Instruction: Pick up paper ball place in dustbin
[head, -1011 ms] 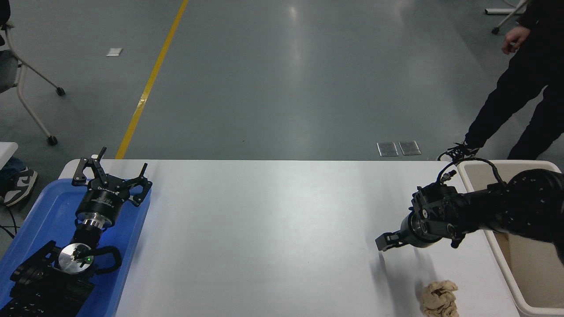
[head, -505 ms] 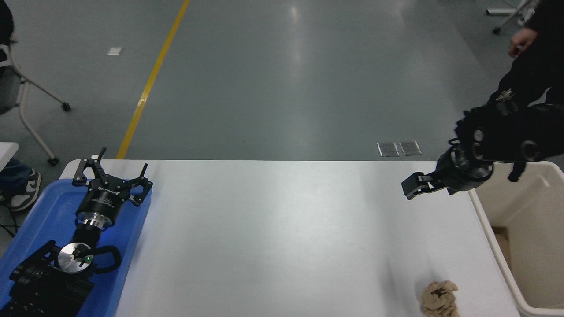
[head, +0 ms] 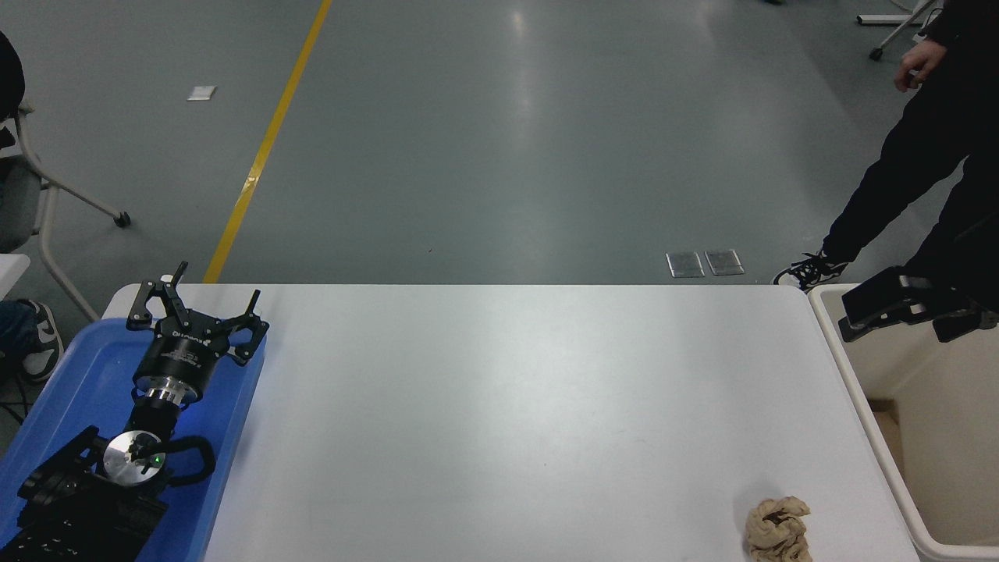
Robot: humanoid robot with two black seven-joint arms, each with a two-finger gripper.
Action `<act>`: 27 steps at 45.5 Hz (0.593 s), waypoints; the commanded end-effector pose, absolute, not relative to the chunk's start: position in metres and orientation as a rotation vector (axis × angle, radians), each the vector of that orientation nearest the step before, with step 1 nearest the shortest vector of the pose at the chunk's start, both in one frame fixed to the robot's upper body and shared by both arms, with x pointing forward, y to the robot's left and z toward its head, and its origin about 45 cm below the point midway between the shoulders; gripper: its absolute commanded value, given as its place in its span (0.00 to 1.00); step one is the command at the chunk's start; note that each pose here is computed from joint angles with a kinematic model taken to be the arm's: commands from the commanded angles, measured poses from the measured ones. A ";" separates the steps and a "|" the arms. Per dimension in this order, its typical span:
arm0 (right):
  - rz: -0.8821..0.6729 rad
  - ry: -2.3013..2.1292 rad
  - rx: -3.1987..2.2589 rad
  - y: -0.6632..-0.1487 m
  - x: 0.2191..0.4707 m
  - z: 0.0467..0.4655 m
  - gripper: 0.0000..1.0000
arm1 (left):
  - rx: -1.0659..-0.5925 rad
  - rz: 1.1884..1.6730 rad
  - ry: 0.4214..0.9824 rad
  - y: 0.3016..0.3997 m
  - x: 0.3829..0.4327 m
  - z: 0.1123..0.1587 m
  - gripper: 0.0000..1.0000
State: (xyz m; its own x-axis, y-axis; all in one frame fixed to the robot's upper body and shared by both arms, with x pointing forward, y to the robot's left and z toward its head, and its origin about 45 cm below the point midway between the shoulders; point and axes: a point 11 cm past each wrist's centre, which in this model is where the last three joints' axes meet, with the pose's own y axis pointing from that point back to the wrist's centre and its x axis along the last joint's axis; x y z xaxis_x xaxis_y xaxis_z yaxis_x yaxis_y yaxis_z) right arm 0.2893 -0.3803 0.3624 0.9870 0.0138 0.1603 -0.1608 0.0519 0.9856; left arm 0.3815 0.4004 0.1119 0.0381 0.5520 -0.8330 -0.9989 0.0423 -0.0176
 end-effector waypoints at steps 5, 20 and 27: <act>0.034 0.019 1.460 -0.398 0.258 0.299 1.00 | -0.754 1.381 0.766 0.3997 0.3819 0.1122 0.99; 0.017 0.067 1.560 -0.386 0.251 0.195 1.00 | -0.753 1.381 0.766 0.3995 0.3818 0.1121 0.99; 0.032 0.040 1.586 -0.381 0.251 0.159 1.00 | -0.753 1.381 0.766 0.3995 0.3818 0.1121 0.99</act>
